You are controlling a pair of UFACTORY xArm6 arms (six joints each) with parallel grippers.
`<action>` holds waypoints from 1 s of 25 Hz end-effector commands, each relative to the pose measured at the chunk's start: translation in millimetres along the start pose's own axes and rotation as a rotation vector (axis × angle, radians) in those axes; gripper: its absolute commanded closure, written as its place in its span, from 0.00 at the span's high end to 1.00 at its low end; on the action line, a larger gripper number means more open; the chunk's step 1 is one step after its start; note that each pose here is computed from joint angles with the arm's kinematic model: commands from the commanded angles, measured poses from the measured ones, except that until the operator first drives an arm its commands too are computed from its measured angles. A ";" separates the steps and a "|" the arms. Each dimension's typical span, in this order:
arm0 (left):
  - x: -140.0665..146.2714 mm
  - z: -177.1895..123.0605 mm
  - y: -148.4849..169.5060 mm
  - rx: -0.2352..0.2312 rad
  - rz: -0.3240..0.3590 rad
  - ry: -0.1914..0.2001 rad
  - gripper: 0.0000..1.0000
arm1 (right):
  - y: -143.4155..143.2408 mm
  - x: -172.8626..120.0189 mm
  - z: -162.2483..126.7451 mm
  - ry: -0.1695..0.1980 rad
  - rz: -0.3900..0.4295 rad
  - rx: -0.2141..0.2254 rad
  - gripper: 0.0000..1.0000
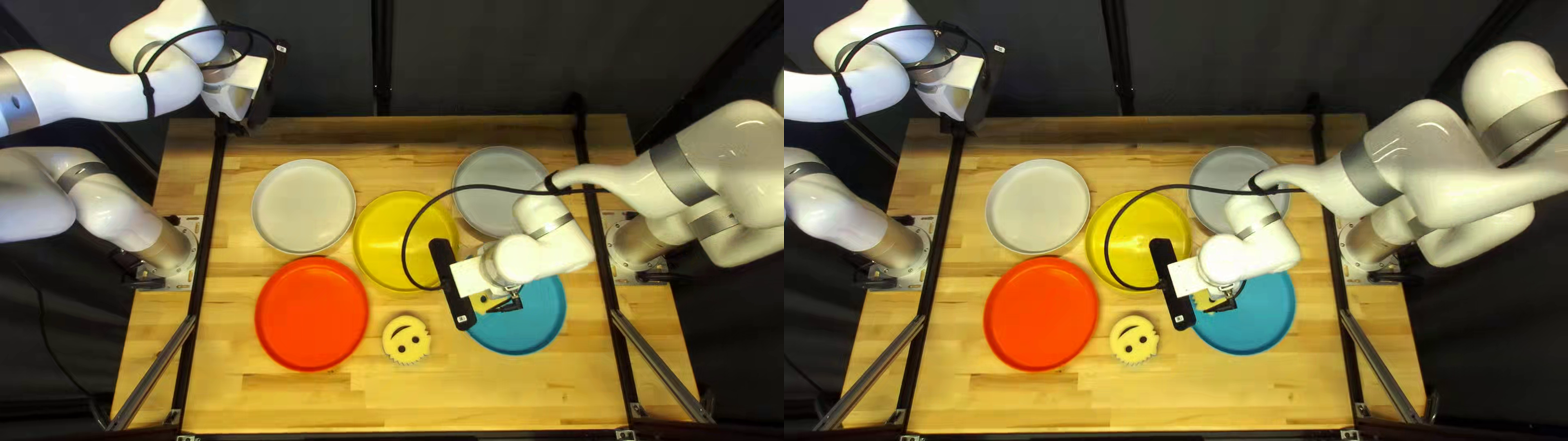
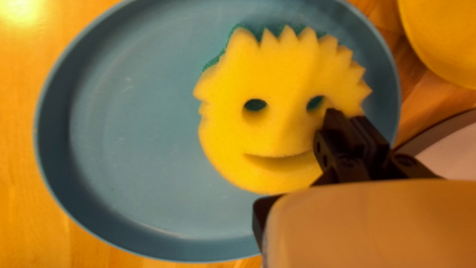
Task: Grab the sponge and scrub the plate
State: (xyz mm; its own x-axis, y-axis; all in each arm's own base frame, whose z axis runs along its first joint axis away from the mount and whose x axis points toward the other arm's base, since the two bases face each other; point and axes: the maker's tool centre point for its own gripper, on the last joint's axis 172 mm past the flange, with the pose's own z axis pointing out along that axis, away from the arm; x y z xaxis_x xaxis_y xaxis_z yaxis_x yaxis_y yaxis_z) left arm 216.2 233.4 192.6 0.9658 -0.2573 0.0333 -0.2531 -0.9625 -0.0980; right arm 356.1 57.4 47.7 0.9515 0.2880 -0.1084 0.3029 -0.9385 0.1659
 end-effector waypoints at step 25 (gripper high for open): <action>0.0 0.0 0.0 0.000 0.000 0.000 1.00 | -21.9 -8.6 -9.9 0.046 -0.072 -0.051 0.00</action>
State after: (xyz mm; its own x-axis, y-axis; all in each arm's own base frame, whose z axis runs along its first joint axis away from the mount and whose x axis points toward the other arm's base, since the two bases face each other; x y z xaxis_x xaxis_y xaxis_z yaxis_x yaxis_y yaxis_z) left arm 216.2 233.4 192.6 0.9658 -0.2573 0.0333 -0.2531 -0.9625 -0.0980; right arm 343.8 92.2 54.9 0.9321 0.3512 -0.0885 0.3621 -0.9083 0.2092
